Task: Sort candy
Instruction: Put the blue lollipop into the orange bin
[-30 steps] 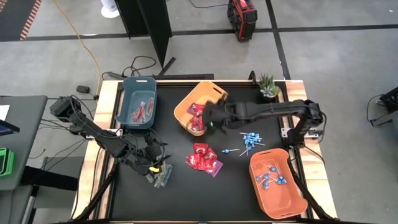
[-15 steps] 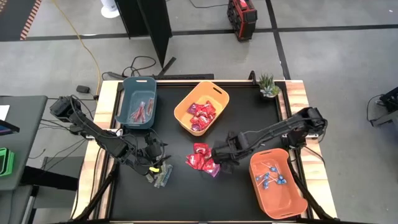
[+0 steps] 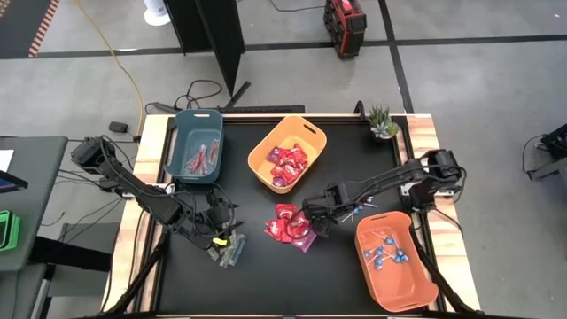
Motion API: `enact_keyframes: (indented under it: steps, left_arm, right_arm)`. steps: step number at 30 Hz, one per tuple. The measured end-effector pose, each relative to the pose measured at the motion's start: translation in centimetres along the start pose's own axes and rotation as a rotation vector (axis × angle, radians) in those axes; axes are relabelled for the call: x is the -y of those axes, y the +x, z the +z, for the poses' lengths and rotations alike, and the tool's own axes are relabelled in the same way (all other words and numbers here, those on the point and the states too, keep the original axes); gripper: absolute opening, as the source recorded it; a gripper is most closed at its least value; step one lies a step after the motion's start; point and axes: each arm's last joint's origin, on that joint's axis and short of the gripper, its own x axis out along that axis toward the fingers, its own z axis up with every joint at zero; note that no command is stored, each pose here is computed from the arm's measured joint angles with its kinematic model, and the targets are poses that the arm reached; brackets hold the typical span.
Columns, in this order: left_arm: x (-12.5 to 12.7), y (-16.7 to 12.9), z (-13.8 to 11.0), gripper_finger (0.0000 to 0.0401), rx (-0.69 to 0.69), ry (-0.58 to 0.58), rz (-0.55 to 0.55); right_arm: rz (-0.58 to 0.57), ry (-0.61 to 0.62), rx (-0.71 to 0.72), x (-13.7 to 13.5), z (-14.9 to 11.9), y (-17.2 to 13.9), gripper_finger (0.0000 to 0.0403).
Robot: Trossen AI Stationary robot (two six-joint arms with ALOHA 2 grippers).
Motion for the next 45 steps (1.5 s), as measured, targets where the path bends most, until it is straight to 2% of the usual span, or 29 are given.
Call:
enact_keyframes:
  steps: [7,12,18,23,27,32,36,40,45]
  left_arm:
    - [0.0,0.0,0.0,0.0254,0.002,0.011,0.004]
    - [0.0,0.0,0.0,0.0254,0.004,0.010,0.007]
    - [0.0,0.0,0.0,0.0254,0.005,0.011,0.008]
    - [0.0,0.0,0.0,0.0254,0.006,0.011,0.010]
    - [0.0,0.0,0.0,0.0254,0.008,0.011,0.013]
    - [-0.1,0.0,0.0,0.0254,0.013,0.011,0.022]
    - [-0.1,0.0,0.1,0.0254,0.017,0.011,0.029]
    - [-0.1,0.0,0.1,0.0254,0.017,0.011,0.030]
    - [-0.1,0.0,0.1,0.0254,0.023,0.011,0.041]
  right_arm:
    - [0.015,0.021,0.014,0.3,-0.5,1.2,0.0286]
    - [-0.004,0.055,-0.021,0.5,-0.9,2.5,0.0260]
    - [-0.019,0.054,-0.033,0.2,-0.7,3.8,0.0189]
    - [-0.012,0.052,-0.019,0.2,-0.7,3.6,0.0093]
    - [-0.002,0.035,0.006,-0.1,-0.8,2.3,0.0026]
    - [-0.004,0.028,0.112,-0.2,-0.4,-1.2,0.0021]
    - [-0.001,0.002,0.173,-0.2,-1.3,-4.4,0.0027]
    - [0.014,0.012,0.279,0.1,-2.8,-8.5,0.0020]
    - [0.040,0.061,0.339,0.7,-6.2,-12.8,0.0007]
